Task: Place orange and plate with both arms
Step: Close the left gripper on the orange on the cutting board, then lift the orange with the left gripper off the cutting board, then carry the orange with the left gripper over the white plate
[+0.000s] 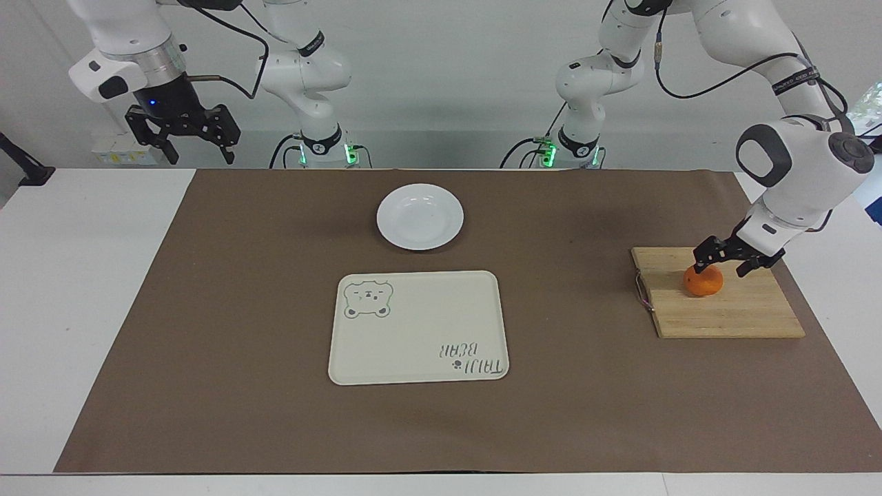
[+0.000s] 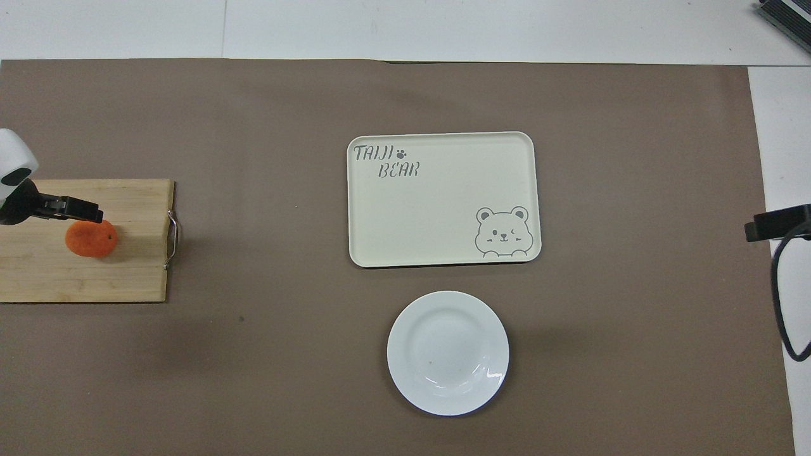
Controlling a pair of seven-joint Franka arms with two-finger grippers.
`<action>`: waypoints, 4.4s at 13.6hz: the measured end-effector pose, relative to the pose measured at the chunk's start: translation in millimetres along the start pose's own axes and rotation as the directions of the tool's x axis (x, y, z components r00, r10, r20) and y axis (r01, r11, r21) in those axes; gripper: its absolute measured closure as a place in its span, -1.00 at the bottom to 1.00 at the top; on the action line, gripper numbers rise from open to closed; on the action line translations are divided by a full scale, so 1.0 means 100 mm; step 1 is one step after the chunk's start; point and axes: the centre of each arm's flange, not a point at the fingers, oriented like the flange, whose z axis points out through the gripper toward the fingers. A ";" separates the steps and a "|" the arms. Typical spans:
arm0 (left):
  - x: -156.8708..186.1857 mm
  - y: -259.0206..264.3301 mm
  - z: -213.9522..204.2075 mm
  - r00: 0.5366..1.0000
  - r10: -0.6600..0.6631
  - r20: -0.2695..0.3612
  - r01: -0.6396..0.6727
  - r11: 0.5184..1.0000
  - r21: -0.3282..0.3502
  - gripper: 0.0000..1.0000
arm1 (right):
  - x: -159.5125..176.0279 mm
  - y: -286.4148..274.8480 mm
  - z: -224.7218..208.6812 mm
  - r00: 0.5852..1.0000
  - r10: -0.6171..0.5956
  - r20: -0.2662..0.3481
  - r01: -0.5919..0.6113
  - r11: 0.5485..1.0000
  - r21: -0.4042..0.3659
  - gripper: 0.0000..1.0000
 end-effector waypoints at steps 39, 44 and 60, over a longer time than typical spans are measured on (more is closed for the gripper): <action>0.16 0.15 -0.18 0.998 0.059 0.015 -0.058 0.998 -0.011 -0.52 | -0.01 0.05 0.00 1.000 0.010 0.001 -0.010 1.000 0.001 -1.00; 0.19 0.81 -0.86 0.999 0.002 0.032 -0.002 1.000 -0.003 -0.52 | -0.01 0.05 0.00 1.000 0.009 0.001 -0.009 1.000 0.001 -1.00; -0.24 3.07 -1.39 0.991 0.008 0.133 -0.016 0.998 0.063 -0.52 | -0.04 0.16 0.01 1.000 0.013 0.006 -0.013 0.999 0.037 -1.00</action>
